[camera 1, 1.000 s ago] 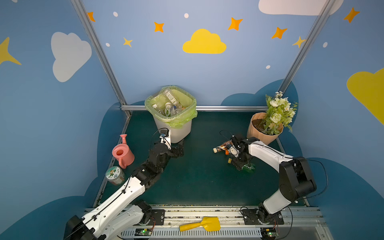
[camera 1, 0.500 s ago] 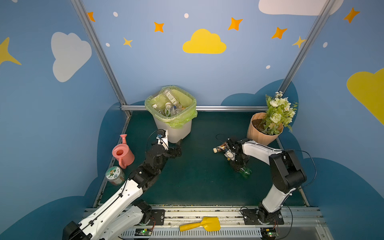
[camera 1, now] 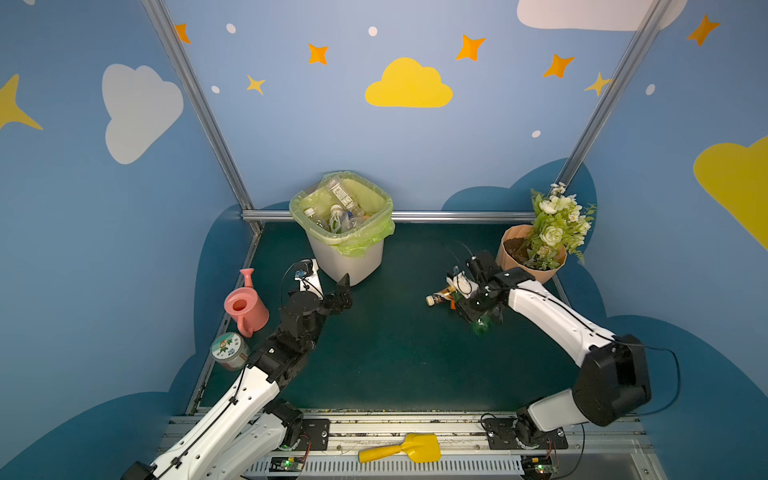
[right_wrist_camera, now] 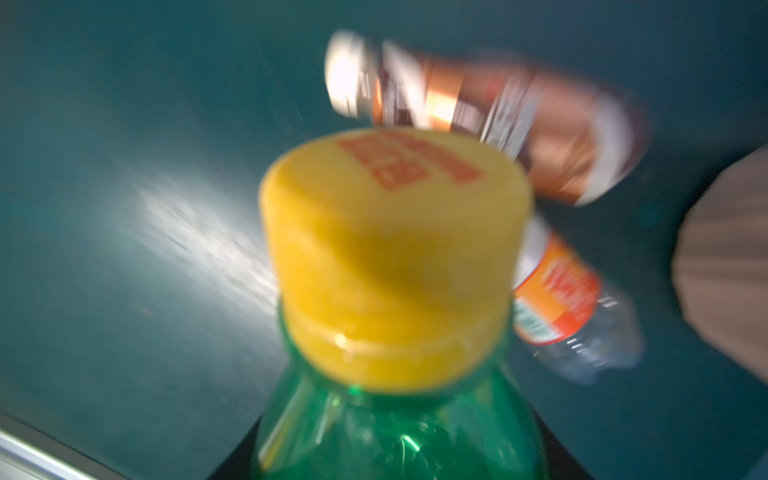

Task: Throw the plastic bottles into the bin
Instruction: 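Lift the green bottle with the right gripper and carry it toward the bin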

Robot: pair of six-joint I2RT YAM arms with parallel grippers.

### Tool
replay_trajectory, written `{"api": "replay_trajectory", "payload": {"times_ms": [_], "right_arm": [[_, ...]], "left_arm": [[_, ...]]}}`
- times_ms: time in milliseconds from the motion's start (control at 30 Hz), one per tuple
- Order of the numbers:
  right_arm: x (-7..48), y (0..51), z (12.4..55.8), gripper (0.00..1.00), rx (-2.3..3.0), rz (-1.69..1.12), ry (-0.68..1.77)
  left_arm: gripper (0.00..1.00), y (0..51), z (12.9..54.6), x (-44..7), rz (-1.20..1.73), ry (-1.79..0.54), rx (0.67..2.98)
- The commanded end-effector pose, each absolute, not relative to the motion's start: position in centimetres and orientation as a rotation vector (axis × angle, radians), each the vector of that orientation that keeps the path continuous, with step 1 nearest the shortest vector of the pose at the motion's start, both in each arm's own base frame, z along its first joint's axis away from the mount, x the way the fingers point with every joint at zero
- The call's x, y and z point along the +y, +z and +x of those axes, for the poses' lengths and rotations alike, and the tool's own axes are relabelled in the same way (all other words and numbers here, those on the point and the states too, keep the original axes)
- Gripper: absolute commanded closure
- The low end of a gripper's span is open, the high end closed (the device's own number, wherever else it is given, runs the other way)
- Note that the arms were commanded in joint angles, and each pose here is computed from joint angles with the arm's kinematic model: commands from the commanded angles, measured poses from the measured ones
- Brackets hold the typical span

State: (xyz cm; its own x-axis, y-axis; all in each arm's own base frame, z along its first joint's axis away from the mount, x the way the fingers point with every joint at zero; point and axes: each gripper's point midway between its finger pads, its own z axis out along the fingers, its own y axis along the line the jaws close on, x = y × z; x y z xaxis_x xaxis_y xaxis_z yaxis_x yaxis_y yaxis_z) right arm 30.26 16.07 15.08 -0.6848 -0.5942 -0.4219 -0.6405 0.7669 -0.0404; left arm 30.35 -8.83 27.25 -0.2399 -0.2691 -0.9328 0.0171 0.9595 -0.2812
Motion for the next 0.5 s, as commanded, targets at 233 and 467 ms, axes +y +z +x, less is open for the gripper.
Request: {"api": "replay_trajectory", "payload": {"times_ms": [233,467], "right_arm": [[24.6,38.0,35.0,0.52,1.819,-0.678,0.718],[30.2,49.7,39.4,0.52,1.486,-0.588,1.060]], "left_arm": [[0.00,24.5,29.0,-3.3,-0.495,-0.173,1.854],[0.00,23.5,28.2,-2.3,-0.544,-0.139,1.880]]}}
